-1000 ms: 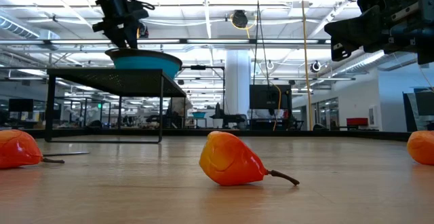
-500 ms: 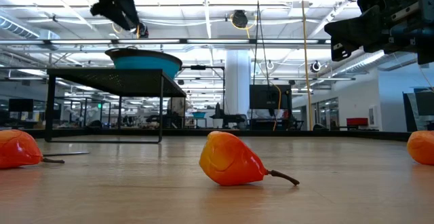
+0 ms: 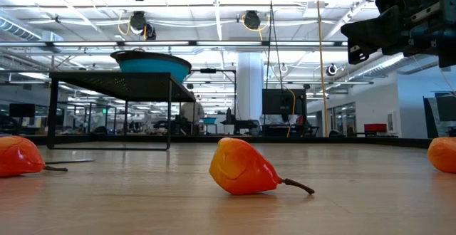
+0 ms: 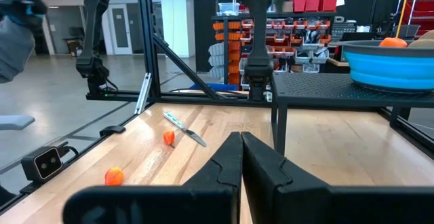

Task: Pick & Place Fruit
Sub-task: Put the bottom left peach into the blue strainer bowl on the shelf

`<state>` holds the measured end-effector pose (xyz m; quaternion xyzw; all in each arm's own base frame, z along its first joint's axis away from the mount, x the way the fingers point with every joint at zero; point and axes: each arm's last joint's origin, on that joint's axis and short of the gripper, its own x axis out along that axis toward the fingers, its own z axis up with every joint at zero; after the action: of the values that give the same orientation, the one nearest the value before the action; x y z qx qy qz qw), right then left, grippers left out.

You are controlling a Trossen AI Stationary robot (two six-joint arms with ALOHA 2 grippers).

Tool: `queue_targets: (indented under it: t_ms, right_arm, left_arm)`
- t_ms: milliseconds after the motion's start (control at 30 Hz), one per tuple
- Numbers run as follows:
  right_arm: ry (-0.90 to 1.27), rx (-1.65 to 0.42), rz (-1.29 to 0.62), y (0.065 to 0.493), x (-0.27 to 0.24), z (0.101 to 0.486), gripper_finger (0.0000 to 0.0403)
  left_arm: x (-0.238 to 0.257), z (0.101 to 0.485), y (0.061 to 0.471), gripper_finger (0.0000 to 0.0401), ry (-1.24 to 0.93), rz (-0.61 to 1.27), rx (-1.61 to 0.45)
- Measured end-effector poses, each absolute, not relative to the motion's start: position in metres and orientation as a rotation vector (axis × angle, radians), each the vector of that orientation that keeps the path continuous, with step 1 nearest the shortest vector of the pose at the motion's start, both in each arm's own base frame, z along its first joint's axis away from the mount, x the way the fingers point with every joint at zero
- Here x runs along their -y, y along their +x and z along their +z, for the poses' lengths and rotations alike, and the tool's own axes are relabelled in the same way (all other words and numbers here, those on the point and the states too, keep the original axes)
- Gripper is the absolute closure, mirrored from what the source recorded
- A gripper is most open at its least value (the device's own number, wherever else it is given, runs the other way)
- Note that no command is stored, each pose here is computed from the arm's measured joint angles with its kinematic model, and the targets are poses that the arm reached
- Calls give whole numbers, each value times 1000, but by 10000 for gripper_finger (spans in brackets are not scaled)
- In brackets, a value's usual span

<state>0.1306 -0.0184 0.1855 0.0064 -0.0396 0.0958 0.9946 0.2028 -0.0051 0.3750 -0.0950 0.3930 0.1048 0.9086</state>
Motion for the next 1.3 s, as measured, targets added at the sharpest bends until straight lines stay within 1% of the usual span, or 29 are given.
queue_targets:
  t_ms: [300,600,733,967,1300]
  right_arm:
    - [13,78,192,131,18,185,403]
    - [13,78,192,131,18,185,403]
    - [13,78,192,131,18,185,403]
    - [14,75,192,131,18,185,403]
    - [16,70,192,131,18,185,403]
  left_arm:
    - [67,344,233,178,-93,120,-946]
    - [124,292,261,178,55,28,-1134]
    - [145,268,272,178,107,-2,-1178]
    - [170,237,283,178,159,-34,-1225]
    - [184,205,289,178,106,10,-1310]
